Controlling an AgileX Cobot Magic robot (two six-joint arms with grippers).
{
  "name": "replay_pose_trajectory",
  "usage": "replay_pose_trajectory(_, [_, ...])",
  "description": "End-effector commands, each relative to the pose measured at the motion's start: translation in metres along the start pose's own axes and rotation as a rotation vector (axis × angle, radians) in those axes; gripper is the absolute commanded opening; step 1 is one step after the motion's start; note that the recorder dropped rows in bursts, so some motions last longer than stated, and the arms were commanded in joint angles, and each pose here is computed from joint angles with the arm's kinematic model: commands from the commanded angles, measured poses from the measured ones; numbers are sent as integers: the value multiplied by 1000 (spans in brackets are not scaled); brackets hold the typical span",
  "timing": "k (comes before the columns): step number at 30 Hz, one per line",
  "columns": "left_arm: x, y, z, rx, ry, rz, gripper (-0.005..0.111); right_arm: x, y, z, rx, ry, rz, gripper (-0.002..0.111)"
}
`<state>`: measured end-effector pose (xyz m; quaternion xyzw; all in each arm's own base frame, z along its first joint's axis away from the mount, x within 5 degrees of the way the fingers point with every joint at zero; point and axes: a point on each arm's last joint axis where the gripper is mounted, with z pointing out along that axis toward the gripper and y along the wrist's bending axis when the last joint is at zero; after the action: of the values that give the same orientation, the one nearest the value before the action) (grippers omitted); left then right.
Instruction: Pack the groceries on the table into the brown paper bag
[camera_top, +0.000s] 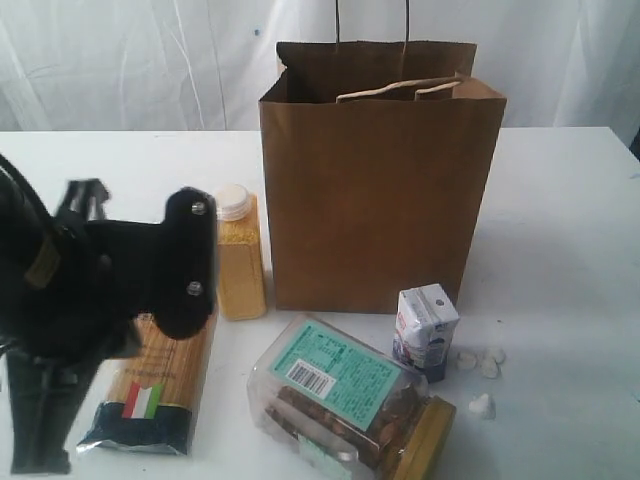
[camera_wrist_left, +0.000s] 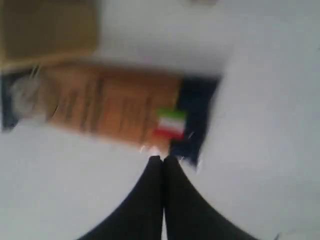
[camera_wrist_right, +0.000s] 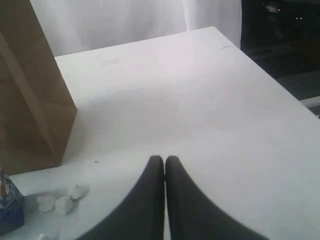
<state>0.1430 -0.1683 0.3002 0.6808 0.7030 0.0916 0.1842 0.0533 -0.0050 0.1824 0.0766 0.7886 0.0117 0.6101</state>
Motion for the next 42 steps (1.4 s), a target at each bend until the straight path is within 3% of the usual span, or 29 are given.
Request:
replay_pose_trajectory(1, [-37,4,-24,94,-264,68,0,0,0,0,6,-4,2,0])
replay_pose_trajectory(6, [-78,8,18,284,-193,393,0,0,0,0,6,-4,2,0])
replay_pose_trajectory(9, [-90,19,41,253,-97,426,4,0,0,0,6,-4,2,0])
replay_pose_trajectory(11, [-96,25,45,214,-107,452,26,0,0,0,6,-4,2,0])
replay_pose_trajectory(13, [-105,27,48,163,-186,449,72,0,0,0,6,-4,2,0])
replay_pose_trajectory(14, [-112,31,50,110,-239,444,104,0,0,0,6,-4,2,0])
replay_pose_trajectory(17, [-122,33,48,71,-342,395,105,0,0,0,6,-4,2,0])
replay_pose_trajectory(19, [-127,23,45,191,-415,293,105,0,0,0,6,-4,2,0])
replay_pose_trajectory(22, [-119,8,51,345,-353,480,105,0,0,0,6,-4,2,0])
replay_pose_trajectory(23, [-119,7,54,357,-340,491,105,0,0,0,6,-4,2,0])
replay_pose_trajectory(29, [-115,15,66,274,-245,579,105,0,0,0,6,-4,2,0])
replay_pose_trajectory(37, [-127,18,89,217,-277,590,105,0,0,0,6,-4,2,0])
replay_pose_trajectory(42, [-126,17,98,246,-260,599,105,0,0,0,6,-4,2,0])
